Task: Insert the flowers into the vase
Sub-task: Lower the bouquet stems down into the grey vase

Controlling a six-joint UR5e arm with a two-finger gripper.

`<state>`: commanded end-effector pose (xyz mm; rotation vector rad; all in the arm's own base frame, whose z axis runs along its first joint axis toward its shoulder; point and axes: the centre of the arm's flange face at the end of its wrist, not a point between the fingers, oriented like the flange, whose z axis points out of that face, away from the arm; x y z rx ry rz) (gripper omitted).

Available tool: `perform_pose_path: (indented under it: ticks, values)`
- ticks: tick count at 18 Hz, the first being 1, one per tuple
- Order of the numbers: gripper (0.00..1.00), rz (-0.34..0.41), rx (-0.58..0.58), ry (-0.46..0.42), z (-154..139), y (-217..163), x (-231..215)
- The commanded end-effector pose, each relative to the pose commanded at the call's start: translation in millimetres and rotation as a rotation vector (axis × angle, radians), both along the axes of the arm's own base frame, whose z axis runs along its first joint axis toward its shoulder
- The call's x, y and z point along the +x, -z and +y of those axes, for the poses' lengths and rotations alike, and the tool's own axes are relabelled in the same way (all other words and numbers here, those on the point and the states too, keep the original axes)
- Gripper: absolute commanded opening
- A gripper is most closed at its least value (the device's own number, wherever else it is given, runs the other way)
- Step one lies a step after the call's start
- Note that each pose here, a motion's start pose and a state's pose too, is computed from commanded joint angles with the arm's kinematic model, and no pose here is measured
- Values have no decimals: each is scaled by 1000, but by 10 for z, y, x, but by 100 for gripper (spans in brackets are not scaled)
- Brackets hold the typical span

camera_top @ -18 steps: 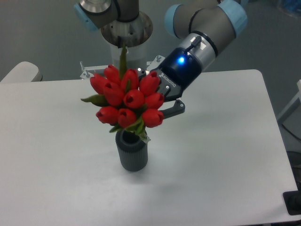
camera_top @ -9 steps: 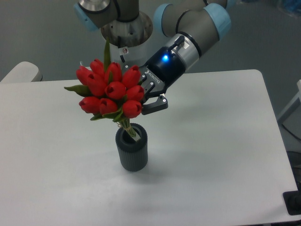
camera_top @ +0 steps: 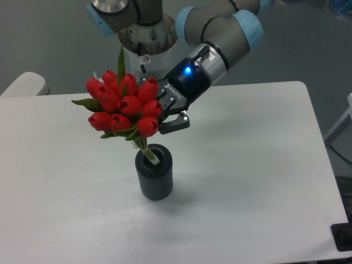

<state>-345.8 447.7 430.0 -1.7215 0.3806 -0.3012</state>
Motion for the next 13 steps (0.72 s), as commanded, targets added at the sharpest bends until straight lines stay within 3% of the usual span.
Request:
perform_pose_path:
  ticks: [13]
  values:
    - [33, 32, 4, 19, -138, 711, 77]
